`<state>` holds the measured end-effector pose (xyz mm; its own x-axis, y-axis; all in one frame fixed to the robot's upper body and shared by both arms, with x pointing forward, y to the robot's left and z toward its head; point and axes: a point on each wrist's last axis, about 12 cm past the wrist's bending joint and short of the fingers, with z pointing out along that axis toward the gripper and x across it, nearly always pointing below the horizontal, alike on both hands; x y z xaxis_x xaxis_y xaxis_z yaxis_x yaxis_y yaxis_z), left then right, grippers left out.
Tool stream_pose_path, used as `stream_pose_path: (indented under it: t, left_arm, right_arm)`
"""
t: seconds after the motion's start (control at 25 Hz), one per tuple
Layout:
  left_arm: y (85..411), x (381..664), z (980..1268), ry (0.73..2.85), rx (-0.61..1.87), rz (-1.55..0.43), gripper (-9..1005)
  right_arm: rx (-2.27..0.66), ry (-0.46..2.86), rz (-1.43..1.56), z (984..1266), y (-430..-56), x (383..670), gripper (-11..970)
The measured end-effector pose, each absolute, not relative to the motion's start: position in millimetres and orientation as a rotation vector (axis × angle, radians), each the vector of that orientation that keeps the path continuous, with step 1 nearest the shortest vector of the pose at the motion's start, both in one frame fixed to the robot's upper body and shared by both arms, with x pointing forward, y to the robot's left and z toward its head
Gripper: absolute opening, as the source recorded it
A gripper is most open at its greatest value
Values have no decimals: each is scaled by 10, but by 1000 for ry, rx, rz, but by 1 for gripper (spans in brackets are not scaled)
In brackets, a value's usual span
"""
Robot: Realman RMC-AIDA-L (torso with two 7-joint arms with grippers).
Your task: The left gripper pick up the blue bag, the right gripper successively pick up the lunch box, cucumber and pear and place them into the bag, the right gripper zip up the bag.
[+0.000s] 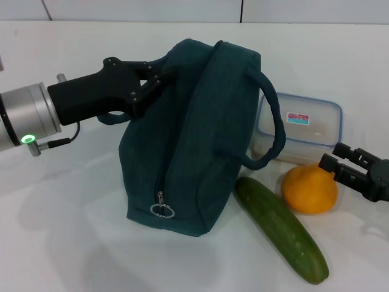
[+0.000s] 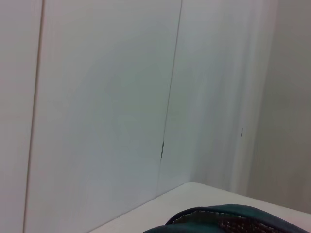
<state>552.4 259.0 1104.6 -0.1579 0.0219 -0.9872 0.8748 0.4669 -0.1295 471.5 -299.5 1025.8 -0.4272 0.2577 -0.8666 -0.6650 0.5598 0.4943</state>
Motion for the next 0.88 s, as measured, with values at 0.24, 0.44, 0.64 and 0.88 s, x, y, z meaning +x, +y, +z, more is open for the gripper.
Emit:
stream_pose_path:
  t: [0.24, 0.44, 0.64, 0.88]
  left_arm:
    - [2606, 5530, 11045, 1536, 823, -884, 48]
    - [2612, 5521, 11038, 1532, 824, -877, 48]
    - [2612, 5518, 11034, 1531, 825, -876, 48]
    - [2620, 5525, 11049, 1525, 820, -874, 48]
  right_arm:
    - [-314, 1750, 1053, 10250, -3006, 4786, 720]
    - [-300, 1756, 1054, 10267, -3012, 4831, 720]
    - [-293, 1739, 1038, 10310, -3050, 4875, 720]
    - [-278, 1751, 1013, 10314, -3073, 4929, 720]
